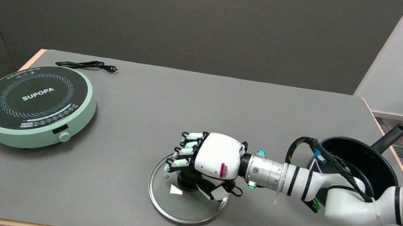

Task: Pick up the pot lid.

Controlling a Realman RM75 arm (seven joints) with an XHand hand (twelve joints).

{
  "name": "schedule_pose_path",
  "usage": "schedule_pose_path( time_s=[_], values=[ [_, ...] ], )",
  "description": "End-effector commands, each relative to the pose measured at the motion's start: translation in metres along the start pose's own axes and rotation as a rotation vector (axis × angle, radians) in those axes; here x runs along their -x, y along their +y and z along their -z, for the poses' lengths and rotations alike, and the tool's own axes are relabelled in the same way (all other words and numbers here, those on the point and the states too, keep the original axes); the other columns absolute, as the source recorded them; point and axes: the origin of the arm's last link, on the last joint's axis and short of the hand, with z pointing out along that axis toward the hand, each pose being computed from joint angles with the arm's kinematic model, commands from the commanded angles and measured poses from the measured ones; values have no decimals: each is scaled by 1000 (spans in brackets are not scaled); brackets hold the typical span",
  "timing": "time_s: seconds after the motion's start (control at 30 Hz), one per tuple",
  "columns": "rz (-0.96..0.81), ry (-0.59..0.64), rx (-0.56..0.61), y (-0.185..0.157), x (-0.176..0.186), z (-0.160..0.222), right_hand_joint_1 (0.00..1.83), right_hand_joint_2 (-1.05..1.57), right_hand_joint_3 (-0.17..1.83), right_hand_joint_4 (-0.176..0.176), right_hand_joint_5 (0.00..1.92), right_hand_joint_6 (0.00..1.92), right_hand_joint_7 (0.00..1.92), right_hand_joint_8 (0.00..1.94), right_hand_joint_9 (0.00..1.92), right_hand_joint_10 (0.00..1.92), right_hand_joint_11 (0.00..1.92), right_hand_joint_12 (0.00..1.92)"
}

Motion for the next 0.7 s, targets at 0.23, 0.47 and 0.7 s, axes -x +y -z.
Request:
schedule_pose_path(
  time_s=[0.23, 0.47, 0.7],
  values=[
    [31, -34, -45, -2, 5, -3, 972, 702, 918, 176, 539, 403, 683, 263, 691, 472, 424, 549],
    [38, -62, -59, -1, 7, 4, 960, 715, 892, 176, 547, 482, 713, 303, 711, 530, 442, 560],
    [4, -78, -65, 0, 10, 7, 967, 716, 884, 176, 558, 538, 730, 321, 723, 570, 451, 575]
  ],
)
